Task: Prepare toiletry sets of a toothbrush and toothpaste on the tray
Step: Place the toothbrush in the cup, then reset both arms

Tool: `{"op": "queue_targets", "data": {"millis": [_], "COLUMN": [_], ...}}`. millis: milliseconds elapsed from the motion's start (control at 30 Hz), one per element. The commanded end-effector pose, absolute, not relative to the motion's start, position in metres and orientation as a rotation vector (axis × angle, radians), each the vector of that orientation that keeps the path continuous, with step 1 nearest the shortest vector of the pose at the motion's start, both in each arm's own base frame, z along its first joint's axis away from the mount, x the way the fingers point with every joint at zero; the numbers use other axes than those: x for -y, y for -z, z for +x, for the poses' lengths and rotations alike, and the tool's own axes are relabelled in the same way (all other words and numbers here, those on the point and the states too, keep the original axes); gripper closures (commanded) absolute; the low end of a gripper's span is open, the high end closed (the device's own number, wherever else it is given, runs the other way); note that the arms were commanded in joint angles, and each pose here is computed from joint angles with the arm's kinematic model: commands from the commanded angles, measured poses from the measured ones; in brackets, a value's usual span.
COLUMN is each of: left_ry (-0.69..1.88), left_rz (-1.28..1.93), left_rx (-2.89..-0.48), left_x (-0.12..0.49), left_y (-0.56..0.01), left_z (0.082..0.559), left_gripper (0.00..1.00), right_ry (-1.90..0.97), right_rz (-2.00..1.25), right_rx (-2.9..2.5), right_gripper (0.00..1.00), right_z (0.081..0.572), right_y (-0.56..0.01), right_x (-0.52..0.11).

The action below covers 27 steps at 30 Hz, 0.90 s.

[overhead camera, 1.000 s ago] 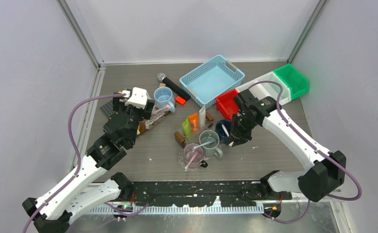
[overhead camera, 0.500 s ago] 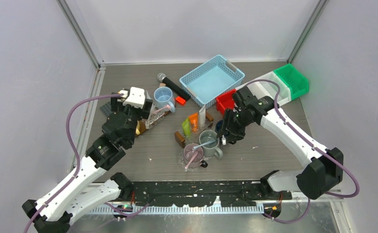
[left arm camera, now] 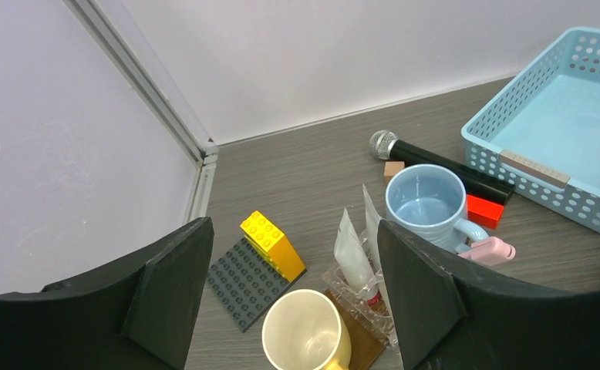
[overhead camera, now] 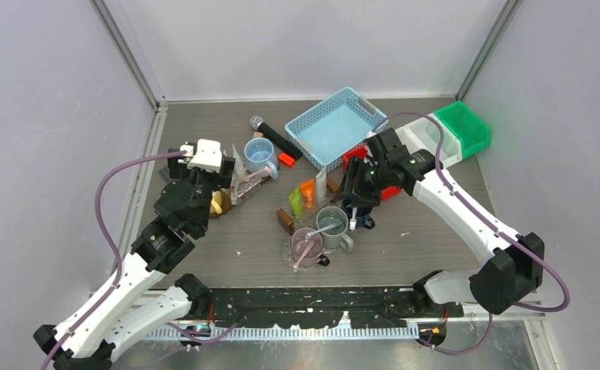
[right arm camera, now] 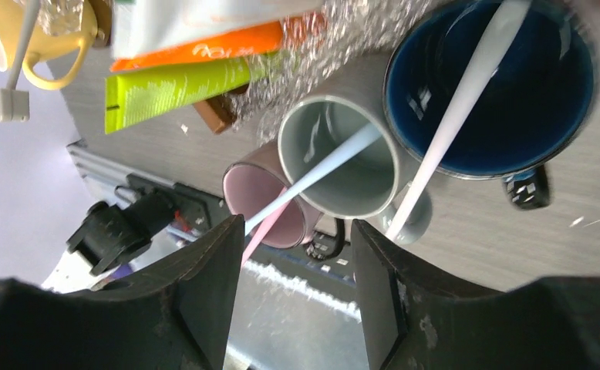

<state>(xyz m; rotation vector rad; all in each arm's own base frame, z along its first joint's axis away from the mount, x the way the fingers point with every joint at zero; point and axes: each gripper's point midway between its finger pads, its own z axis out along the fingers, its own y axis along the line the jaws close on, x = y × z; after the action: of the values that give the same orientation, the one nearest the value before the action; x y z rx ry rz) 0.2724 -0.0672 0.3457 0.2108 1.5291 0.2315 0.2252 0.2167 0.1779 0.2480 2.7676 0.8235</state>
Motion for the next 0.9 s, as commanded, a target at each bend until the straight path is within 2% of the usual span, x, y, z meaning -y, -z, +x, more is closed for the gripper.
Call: {"op": "queue_targets", "data": {"millis": [0, 267, 333, 367, 433, 700, 867], "left_ry": [-0.188, -0.184, -0.195, -0.201, -0.216, -0.176, -0.147], "left_rz": [0.109, 0.032, 0.019, 0.007, -0.013, -0.125, -0.175], "left_rx": [-1.451, -1.404, -1.397, -1.391, -1.386, -1.293, -1.262], "left_x": [0.057, 0.026, 0.014, 0.007, -0.008, -0.06, -0.075], "left_y": [-0.371, -0.398, -0.403, -0.406, -0.411, -0.435, -0.425], "left_z": [0.266, 0.236, 0.225, 0.218, 0.205, 0.148, 0.131], "left_gripper": [0.19, 0.19, 0.18, 0.18, 0.17, 0.11, 0.08], "right_ry": [-0.658, -0.224, -0.136, -0.13, -0.072, 0.128, 0.182], "right_rz": [0.093, 0.129, 0.173, 0.196, 0.242, 0.386, 0.458], "right_rx": [-2.532, -2.098, -1.983, -1.916, -1.807, -1.517, -1.375], "right_gripper": [0.39, 0.25, 0.16, 0.05, 0.01, 0.0, 0.0], "right_z": [0.261, 0.287, 0.284, 0.278, 0.268, 0.22, 0.189], "right_y": [-0.222, -0.303, -0.325, -0.337, -0.355, -0.386, -0.389], "right_x": [-0.198, -0.112, -0.087, -0.077, -0.053, 0.023, 0.055]}}
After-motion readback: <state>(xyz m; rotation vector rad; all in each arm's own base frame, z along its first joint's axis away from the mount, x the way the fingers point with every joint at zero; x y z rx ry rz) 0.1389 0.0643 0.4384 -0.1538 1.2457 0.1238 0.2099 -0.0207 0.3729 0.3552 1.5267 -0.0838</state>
